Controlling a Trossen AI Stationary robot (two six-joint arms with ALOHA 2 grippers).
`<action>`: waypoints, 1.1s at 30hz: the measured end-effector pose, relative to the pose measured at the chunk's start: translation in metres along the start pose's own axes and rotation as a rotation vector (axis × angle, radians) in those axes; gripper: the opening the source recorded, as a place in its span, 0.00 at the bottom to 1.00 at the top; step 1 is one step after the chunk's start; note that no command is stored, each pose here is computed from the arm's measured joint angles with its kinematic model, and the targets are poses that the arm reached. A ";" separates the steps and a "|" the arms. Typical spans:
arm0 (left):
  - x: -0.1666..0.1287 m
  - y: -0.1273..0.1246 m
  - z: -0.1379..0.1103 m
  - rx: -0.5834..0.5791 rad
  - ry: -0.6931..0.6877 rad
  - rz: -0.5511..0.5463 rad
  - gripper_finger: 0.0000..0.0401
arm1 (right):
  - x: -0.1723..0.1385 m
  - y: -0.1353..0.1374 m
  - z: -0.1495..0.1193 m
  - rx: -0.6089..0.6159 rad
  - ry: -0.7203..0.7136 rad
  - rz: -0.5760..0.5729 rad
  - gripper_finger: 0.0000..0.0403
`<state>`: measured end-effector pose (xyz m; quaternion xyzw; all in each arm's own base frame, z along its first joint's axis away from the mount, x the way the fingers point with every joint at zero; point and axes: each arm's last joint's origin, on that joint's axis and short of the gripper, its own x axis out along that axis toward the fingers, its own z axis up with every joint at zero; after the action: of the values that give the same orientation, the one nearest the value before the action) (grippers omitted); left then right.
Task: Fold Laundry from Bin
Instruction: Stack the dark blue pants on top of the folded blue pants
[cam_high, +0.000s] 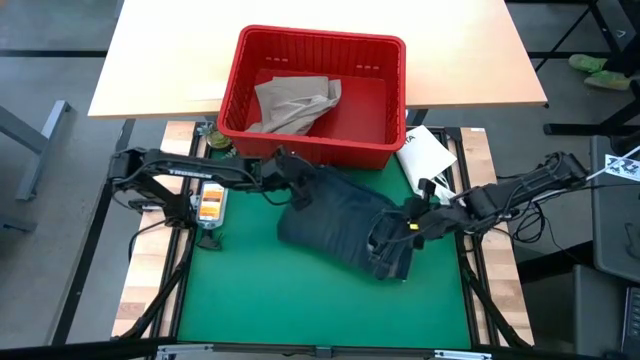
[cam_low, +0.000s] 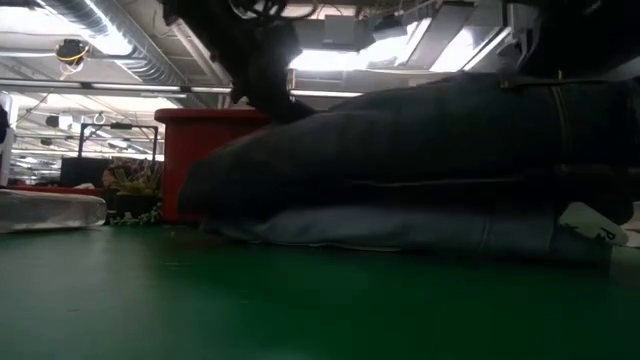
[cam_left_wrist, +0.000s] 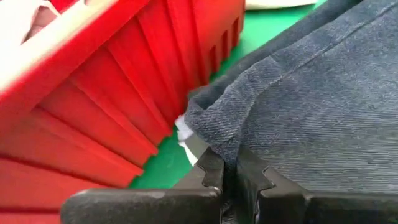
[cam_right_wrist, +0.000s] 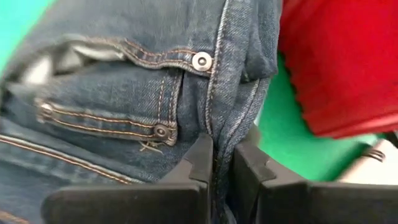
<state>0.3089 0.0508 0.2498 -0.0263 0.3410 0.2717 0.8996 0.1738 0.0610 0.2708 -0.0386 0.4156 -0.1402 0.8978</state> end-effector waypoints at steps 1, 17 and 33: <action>0.003 0.001 0.000 0.005 0.000 0.008 0.01 | 0.003 0.001 -0.001 -0.015 0.016 -0.021 0.08; 0.059 0.004 -0.012 0.121 0.043 0.065 0.11 | 0.041 0.018 -0.015 -0.207 0.274 -0.180 0.16; 0.060 0.004 -0.013 0.125 0.040 0.102 0.34 | 0.046 0.018 -0.024 -0.278 0.404 -0.212 0.53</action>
<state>0.3365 0.0797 0.2027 0.0418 0.3763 0.2946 0.8774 0.1873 0.0663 0.2181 -0.1762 0.5952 -0.1798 0.7631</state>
